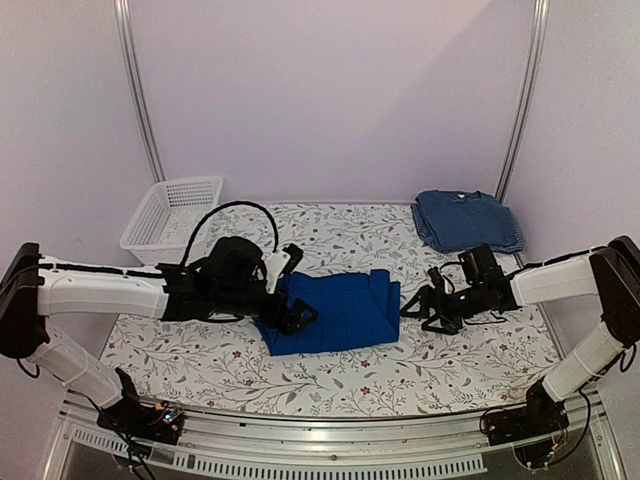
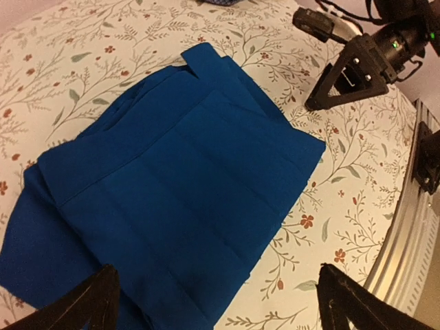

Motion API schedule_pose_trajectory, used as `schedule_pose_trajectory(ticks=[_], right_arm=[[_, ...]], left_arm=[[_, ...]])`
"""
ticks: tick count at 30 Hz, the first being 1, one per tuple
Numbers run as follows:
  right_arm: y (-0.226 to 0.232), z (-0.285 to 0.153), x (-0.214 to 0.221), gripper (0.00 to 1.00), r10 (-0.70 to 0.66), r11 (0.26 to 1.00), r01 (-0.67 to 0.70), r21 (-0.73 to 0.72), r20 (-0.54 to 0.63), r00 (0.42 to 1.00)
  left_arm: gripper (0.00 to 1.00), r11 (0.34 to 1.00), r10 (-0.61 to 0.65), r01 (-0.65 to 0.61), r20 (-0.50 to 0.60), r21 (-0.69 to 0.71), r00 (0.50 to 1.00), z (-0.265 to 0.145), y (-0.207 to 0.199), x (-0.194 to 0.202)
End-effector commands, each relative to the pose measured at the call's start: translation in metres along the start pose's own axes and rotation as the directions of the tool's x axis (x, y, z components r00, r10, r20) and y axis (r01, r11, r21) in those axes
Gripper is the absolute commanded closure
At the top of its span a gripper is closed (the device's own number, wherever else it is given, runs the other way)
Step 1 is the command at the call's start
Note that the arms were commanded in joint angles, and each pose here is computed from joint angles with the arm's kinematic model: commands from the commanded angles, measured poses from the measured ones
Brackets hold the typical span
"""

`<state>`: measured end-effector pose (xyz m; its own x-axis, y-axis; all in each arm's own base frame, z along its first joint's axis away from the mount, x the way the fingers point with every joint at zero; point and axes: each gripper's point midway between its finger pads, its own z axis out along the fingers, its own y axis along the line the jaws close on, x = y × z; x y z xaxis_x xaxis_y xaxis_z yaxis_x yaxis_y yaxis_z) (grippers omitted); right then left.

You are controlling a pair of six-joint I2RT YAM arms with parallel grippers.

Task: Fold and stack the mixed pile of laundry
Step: Pick up the square-folded skirt from the center of the board.

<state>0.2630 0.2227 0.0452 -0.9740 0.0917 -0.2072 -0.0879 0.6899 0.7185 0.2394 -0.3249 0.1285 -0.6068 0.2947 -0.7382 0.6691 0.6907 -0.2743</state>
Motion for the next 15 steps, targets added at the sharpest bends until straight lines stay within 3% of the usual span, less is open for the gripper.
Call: schedule_pose_trajectory(ticks=[1, 7, 15], right_arm=[[0.015, -0.001, -0.007, 0.07, 0.007, 0.998, -0.006, -0.067, 0.022, 1.000], [0.014, 0.001, -0.004, 0.07, 0.034, 0.996, -0.033, -0.080, 0.006, 0.999], [0.011, 0.005, 0.002, 0.06, 0.062, 0.994, -0.064, -0.089, -0.018, 0.998]], left_arm=[[0.00, 0.935, 0.349, -0.351, -0.045, -0.053, 0.936, 0.030, -0.025, -0.001], [0.14, 0.812, 0.583, -0.583, -0.086, 0.028, 0.808, 0.081, -0.066, 0.007], [0.28, 0.719, 0.695, -0.681, -0.134, 0.139, 0.706, 0.127, -0.091, 0.040]])
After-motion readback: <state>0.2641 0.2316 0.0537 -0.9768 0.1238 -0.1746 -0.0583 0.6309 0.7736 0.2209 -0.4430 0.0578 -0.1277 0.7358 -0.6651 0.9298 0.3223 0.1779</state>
